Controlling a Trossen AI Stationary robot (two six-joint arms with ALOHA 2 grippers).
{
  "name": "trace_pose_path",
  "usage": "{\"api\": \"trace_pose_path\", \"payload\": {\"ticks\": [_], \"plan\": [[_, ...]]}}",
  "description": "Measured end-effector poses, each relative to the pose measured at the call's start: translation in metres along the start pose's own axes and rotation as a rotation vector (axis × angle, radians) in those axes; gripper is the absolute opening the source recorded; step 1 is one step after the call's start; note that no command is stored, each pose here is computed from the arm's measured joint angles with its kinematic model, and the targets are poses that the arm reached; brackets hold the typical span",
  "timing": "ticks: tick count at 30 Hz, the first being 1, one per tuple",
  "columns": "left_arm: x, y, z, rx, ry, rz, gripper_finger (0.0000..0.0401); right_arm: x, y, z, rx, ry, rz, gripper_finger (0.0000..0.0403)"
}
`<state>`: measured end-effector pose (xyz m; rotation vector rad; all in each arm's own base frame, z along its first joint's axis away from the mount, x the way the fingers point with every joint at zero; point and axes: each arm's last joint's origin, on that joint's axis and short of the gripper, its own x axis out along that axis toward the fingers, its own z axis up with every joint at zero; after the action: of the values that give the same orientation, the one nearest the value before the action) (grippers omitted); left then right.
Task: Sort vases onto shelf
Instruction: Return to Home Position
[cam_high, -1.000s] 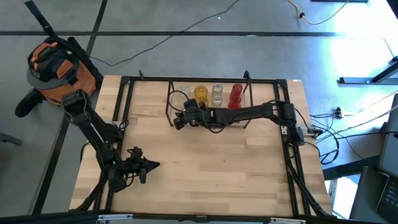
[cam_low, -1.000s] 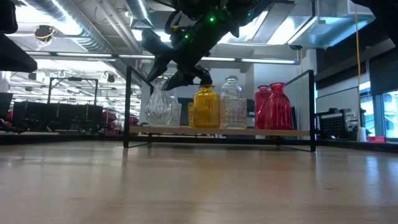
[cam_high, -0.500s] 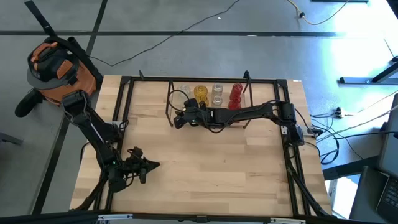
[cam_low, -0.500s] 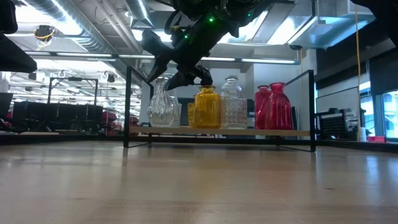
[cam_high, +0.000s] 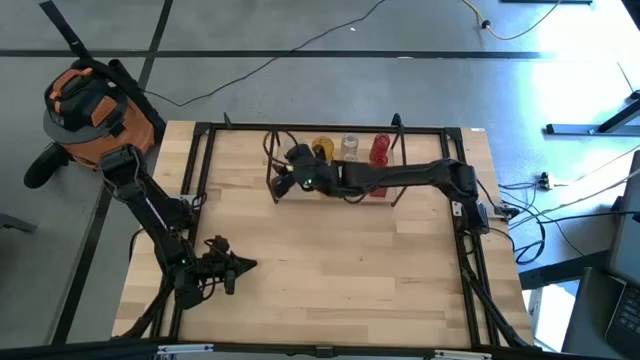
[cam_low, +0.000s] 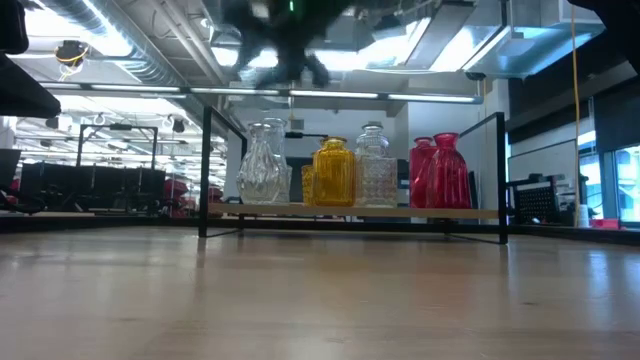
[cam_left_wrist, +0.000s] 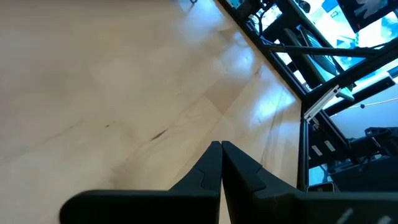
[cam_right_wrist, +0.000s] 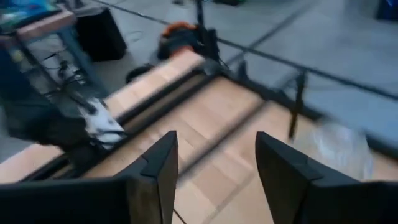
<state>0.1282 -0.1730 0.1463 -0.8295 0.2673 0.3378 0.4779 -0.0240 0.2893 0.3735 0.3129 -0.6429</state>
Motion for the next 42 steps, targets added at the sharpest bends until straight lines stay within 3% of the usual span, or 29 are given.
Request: {"api": "trace_pose_path", "payload": {"ticks": [8, 11, 14, 17, 20, 23, 28, 32, 34, 37, 39, 42], "plan": [[0.0, 0.001, 0.002, 0.037, -0.064, 0.002, 0.0, -0.069, 0.027, 0.086, -0.234, -0.142, 0.196, 0.017], [0.0, 0.002, 0.003, 0.042, -0.092, 0.006, 0.0, -0.098, 0.023, 0.099, -0.285, -0.152, 0.196, 0.017], [0.0, 0.003, 0.003, 0.022, -0.106, 0.006, 0.0, -0.118, 0.01, 0.098, -0.272, -0.105, 0.113, 0.017], [0.0, 0.006, 0.003, -0.028, -0.124, 0.005, 0.0, -0.132, -0.014, 0.085, -0.173, -0.064, -0.043, 0.017], [0.0, 0.009, 0.006, -0.07, -0.19, -0.006, 0.0, -0.144, -0.038, 0.062, -0.079, -0.045, -0.068, 0.017], [-0.003, 0.007, 0.014, -0.093, -0.222, -0.019, 0.0, -0.162, -0.058, 0.038, 0.045, -0.122, 0.03, 0.0157], [-0.009, -0.005, 0.04, -0.074, -0.228, -0.044, 0.0, -0.205, -0.093, 0.006, 0.284, -0.432, 0.293, 0.0109], [-0.013, -0.028, 0.086, 0.04, -0.184, -0.149, 0.0, -0.235, -0.131, -0.025, 0.405, -0.705, 0.439, 0.0066], [-0.012, -0.04, 0.118, 0.115, -0.193, -0.313, 0.0, -0.247, -0.152, -0.04, 0.443, -0.813, 0.52, 0.0046], [-0.018, -0.047, 0.17, 0.182, -0.398, -0.548, 0.0, -0.261, -0.178, -0.06, 0.475, -0.932, 0.586, 0.0018], [-0.023, -0.04, 0.196, 0.221, -0.543, -0.558, 0.0, -0.268, -0.192, -0.071, 0.472, -0.99, 0.582, 0.0005], [-0.027, -0.021, 0.216, 0.279, -0.618, -0.434, 0.0, -0.28, -0.212, -0.084, 0.466, -1.069, 0.549, 0.0007]]}}
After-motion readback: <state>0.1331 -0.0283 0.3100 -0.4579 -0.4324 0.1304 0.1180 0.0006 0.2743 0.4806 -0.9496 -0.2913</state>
